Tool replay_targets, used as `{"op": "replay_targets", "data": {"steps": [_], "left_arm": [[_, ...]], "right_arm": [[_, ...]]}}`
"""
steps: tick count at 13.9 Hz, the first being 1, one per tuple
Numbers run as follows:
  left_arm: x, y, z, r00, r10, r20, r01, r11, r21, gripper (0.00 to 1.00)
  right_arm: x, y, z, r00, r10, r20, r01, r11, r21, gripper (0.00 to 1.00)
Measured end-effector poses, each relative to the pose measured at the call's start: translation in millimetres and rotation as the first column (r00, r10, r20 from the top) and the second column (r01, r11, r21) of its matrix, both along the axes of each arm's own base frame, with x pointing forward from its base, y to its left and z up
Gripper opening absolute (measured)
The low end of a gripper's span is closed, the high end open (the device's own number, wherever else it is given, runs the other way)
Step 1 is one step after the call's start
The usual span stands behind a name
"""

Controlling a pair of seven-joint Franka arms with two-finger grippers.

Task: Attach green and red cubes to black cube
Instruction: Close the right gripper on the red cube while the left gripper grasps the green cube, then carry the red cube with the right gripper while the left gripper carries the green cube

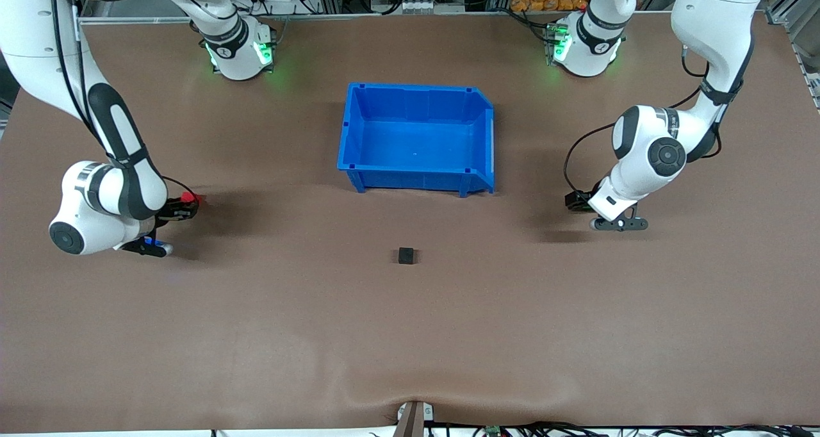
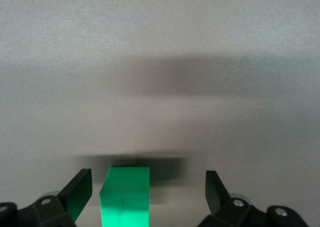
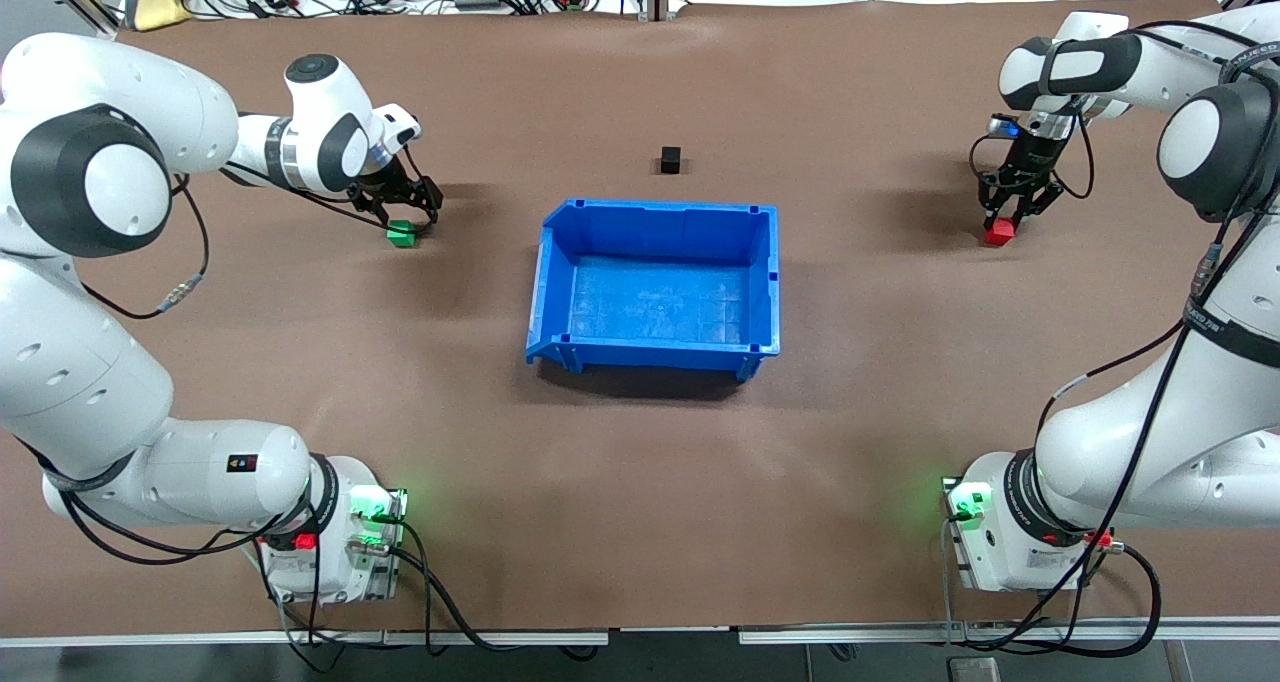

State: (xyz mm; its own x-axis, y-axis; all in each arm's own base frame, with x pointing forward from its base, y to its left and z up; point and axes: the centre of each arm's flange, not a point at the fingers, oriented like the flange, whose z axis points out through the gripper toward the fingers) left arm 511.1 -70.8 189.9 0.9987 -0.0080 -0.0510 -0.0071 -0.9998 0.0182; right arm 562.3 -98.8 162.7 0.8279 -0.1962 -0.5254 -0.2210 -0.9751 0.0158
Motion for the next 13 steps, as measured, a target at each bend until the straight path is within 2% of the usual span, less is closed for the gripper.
{"op": "replay_targets", "data": {"steps": [3,4,5,7,9,10,11,13], "left_arm": [[-1,3,-1,1.000,0.004,-0.003,-0.004,1.000,0.001,1.00],[-1,3,-2,1.000,0.004,-0.005,-0.004,1.000,0.001,1.00],[-3,3,-3,1.000,0.004,-0.009,-0.004,1.000,0.002,0.97],[-6,3,-8,1.000,0.004,-0.021,-0.004,1.000,0.003,0.97],[-8,4,-11,1.000,0.005,-0.029,-0.005,1.000,0.004,0.96],[-8,4,-12,0.999,0.005,-0.034,-0.005,1.000,0.004,0.93],[-9,5,-12,0.999,0.006,-0.037,-0.005,1.000,0.005,0.83],[-9,5,-12,0.999,0.003,-0.037,-0.003,1.000,0.004,0.61]], "right_arm": [[11,12,11,0.988,-0.157,-0.008,0.156,0.985,-0.070,0.40],[20,25,21,0.970,-0.242,-0.017,0.241,0.968,-0.073,0.40],[30,42,33,0.940,-0.339,-0.027,0.337,0.940,-0.057,0.40],[54,82,60,0.851,-0.524,-0.040,0.523,0.852,-0.036,0.40],[76,128,88,0.748,-0.663,-0.035,0.660,0.748,-0.072,0.40],[83,154,100,0.691,-0.722,-0.038,0.716,0.691,-0.097,0.40],[88,180,108,0.629,-0.776,-0.048,0.768,0.630,-0.115,0.40],[98,225,119,0.500,-0.864,-0.060,0.858,0.504,-0.104,0.40]]}}
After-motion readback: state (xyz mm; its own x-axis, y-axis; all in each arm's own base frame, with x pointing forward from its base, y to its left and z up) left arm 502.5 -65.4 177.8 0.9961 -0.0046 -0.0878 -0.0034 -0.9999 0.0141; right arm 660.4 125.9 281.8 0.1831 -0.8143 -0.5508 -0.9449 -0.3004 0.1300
